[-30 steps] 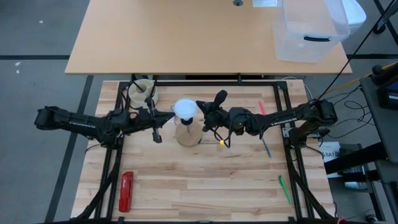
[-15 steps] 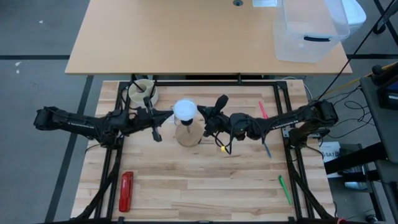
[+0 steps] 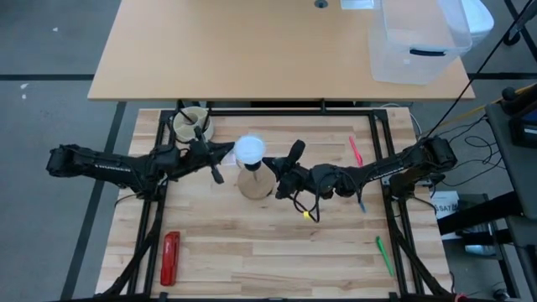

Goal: Screw lightbulb
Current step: Insert the lightbulb into the desk lamp

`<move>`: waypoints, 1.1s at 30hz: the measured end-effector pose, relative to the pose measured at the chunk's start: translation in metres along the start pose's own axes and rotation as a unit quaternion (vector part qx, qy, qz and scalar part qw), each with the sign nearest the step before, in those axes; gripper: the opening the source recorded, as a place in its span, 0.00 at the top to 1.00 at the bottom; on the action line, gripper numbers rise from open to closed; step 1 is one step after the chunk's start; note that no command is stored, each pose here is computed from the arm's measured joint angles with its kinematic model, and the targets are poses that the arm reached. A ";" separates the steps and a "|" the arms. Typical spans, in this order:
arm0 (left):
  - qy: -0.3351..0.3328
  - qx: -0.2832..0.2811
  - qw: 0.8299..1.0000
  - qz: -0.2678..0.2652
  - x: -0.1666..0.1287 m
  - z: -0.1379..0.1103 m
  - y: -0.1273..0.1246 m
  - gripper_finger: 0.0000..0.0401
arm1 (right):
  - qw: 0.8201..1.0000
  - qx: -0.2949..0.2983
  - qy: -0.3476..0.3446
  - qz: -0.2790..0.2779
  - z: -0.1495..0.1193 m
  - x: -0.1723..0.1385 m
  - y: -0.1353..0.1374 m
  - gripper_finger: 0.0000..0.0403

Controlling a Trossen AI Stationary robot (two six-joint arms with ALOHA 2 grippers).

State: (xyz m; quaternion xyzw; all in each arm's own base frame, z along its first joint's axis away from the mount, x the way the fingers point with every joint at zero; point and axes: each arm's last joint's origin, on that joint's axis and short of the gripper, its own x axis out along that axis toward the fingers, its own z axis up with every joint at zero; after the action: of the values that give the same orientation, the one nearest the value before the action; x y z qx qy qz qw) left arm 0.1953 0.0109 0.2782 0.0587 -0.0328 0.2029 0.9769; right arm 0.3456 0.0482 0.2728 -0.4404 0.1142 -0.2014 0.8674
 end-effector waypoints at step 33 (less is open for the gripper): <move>-0.053 -0.006 0.992 -0.118 -0.008 0.010 -0.023 1.00 | 0.994 -0.011 0.086 -0.064 -0.029 0.021 -0.022 1.00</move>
State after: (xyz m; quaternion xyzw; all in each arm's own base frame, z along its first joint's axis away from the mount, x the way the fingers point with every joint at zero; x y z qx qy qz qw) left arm 0.1972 -0.0145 0.2846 0.0669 -0.0784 0.0822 0.9913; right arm 0.3474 0.0060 0.2733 -0.4370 0.1621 -0.2919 0.8352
